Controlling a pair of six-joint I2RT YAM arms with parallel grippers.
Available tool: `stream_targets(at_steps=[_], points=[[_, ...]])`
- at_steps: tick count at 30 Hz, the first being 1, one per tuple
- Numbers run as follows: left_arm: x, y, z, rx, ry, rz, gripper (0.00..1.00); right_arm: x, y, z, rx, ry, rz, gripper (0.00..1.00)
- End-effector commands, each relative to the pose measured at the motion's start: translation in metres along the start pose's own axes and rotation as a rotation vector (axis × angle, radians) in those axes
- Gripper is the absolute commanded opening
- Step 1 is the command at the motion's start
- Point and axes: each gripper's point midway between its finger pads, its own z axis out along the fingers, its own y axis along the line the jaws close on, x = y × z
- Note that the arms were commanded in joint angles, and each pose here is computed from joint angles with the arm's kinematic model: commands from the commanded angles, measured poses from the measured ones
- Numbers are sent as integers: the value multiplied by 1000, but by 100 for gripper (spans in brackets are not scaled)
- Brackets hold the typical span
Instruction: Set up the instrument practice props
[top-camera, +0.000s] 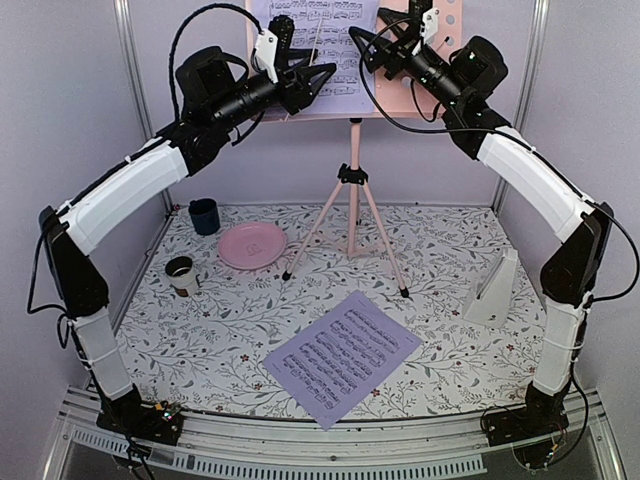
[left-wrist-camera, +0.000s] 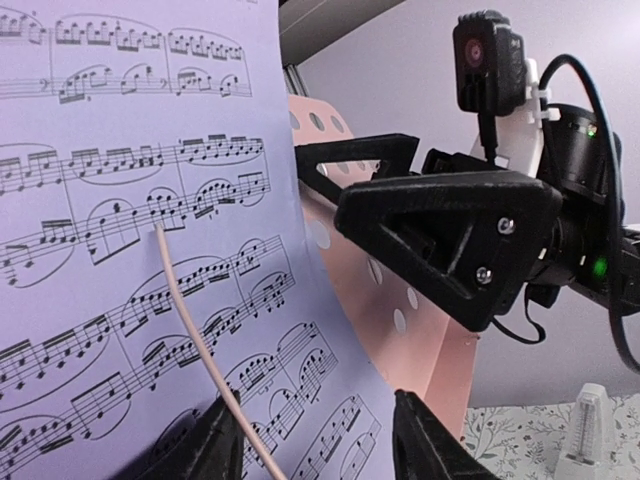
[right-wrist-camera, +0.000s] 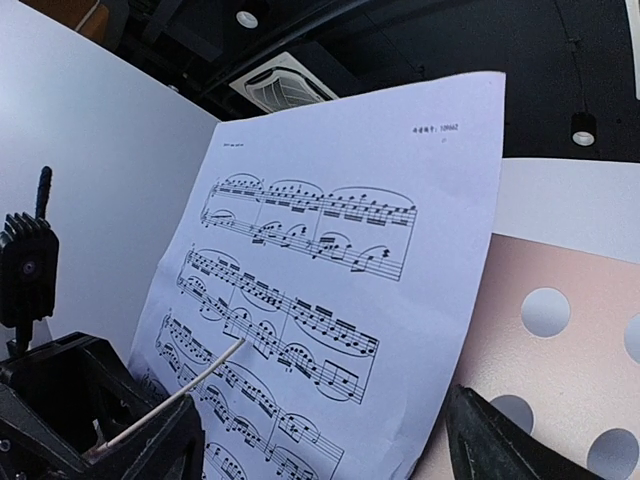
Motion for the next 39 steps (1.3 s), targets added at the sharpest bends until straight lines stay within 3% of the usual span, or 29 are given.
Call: stream_targets(at_steps=[1, 11, 27, 34, 39], points=[[-59, -8, -19, -8, -99, 37, 55, -34, -6, -9, 32, -35, -9, 86], [-72, -1, -42, -75, -63, -5, 74, -23, -11, -16, 53, 11, 0, 89], [-29, 52, -110, -293, 82, -205, 76, -27, -19, -63, 113, 153, 79, 91], [-9, 68, -110, -268, 122, -260, 89, -18, -28, -85, 148, 217, 127, 91], [2, 81, -99, -268, 136, -269, 90, -4, -26, -90, 156, 257, 139, 91]])
